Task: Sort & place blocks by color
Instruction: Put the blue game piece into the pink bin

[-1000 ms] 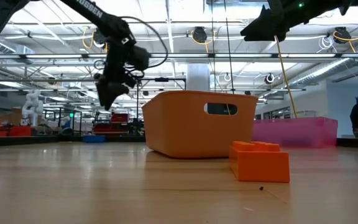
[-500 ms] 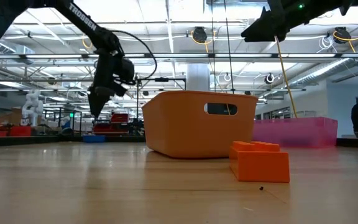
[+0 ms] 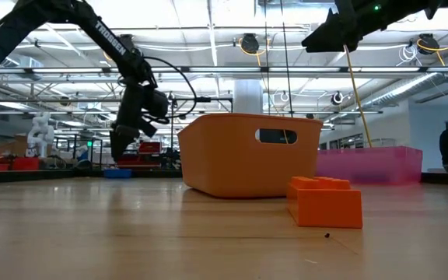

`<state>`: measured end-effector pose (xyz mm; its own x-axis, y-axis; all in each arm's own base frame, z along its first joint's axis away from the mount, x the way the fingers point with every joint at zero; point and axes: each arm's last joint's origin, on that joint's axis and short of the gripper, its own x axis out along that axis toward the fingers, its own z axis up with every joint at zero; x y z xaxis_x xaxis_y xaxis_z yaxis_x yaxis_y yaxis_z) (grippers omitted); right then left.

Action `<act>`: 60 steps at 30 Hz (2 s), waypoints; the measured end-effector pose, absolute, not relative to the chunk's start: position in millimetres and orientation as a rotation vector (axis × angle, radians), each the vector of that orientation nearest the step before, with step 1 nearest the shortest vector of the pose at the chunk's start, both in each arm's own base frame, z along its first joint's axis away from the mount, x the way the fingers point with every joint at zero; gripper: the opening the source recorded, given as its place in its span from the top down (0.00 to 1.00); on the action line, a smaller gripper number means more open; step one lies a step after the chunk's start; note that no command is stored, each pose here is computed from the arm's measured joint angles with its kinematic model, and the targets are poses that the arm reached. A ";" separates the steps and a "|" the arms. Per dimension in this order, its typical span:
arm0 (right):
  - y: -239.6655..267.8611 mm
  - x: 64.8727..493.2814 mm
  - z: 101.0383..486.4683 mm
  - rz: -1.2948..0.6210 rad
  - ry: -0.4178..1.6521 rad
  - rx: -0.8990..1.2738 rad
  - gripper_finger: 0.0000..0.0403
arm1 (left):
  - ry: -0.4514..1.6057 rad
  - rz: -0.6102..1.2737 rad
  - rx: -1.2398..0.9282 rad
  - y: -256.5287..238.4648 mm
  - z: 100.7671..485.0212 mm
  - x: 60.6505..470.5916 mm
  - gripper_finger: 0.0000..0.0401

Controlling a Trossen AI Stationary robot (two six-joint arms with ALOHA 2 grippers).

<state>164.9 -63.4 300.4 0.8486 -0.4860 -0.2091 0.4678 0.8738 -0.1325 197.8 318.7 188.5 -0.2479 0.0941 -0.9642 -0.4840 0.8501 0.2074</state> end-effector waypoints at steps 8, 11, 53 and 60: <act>-63.4 164.9 300.4 -0.503 0.241 -0.078 0.46 | 1.708 0.487 -0.348 315.9 187.9 199.2 0.26; -63.4 164.9 300.4 -0.504 0.239 -0.073 0.46 | 1.701 0.484 -0.349 315.9 187.9 199.8 0.26; -63.5 164.9 300.3 -0.506 0.241 -0.075 0.46 | 1.754 0.445 -0.467 324.5 150.2 197.7 0.33; -63.5 164.8 300.4 -0.507 0.240 -0.075 0.46 | 1.757 0.440 -0.463 324.5 150.4 197.6 0.63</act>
<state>164.8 -63.5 300.4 0.8469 -0.4888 -0.2094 0.4713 0.8723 -0.1303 197.6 324.5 150.4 -0.2148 -0.0763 -0.9737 -0.5259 0.8491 0.0495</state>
